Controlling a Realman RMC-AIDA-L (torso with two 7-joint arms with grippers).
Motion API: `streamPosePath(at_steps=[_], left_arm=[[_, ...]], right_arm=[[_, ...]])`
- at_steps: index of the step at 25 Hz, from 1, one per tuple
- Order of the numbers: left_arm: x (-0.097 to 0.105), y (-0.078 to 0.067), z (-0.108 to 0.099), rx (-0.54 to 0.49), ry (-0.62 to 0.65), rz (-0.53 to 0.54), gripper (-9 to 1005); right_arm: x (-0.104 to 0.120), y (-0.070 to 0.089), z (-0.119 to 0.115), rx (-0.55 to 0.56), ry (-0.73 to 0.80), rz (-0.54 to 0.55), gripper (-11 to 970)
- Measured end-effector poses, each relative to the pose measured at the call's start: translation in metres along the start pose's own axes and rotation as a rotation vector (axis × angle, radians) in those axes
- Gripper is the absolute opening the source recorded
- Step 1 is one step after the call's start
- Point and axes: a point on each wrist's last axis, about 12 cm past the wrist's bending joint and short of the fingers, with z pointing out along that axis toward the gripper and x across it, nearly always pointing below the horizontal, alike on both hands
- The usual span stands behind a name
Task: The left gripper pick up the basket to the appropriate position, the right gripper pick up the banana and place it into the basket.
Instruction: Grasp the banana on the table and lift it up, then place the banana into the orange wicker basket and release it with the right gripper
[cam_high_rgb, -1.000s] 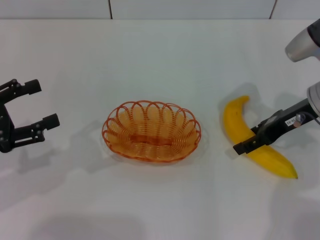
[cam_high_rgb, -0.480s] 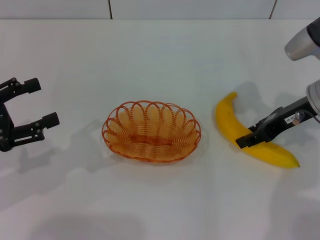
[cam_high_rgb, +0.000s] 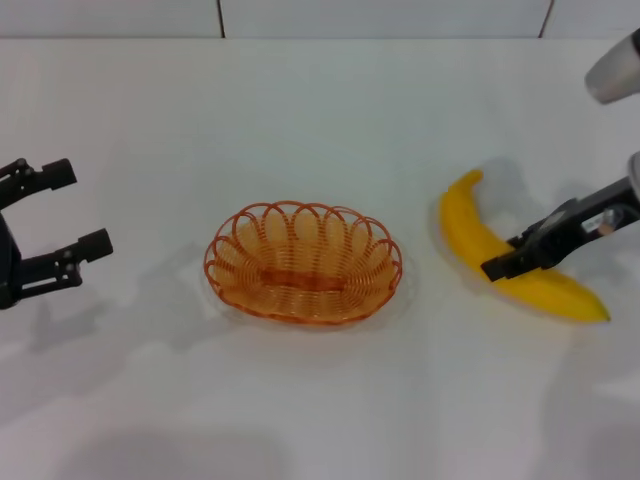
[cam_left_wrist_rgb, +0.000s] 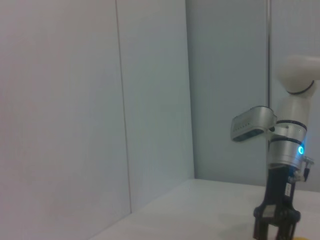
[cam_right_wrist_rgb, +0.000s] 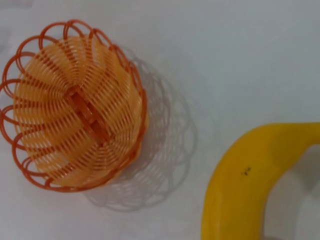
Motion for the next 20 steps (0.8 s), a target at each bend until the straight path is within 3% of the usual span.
streamPosePath(at_steps=[6,10,15,20], left_arm=[[0.0,-0.005,-0.01,0.022,0.002,0.003,880],[0.003,-0.007,-0.015,0.009,0.011,0.014,880],[0.012,-0.009,-0.018,0.027,0.065,-0.007,880],[0.023,-0.005,-0.013,0.022,0.143,-0.039,880]], right_arm=[[-0.006,0.002,-0.027,0.0,-0.096,-0.03,506],[-0.007,0.013,-0.043,-0.07,-0.205,-0.108,512],[-0.012,0.029,-0.05,-0.19,-0.285,-0.209,521],[-0.017,0.035,-0.055,-0.218,-0.325,-0.258,529]])
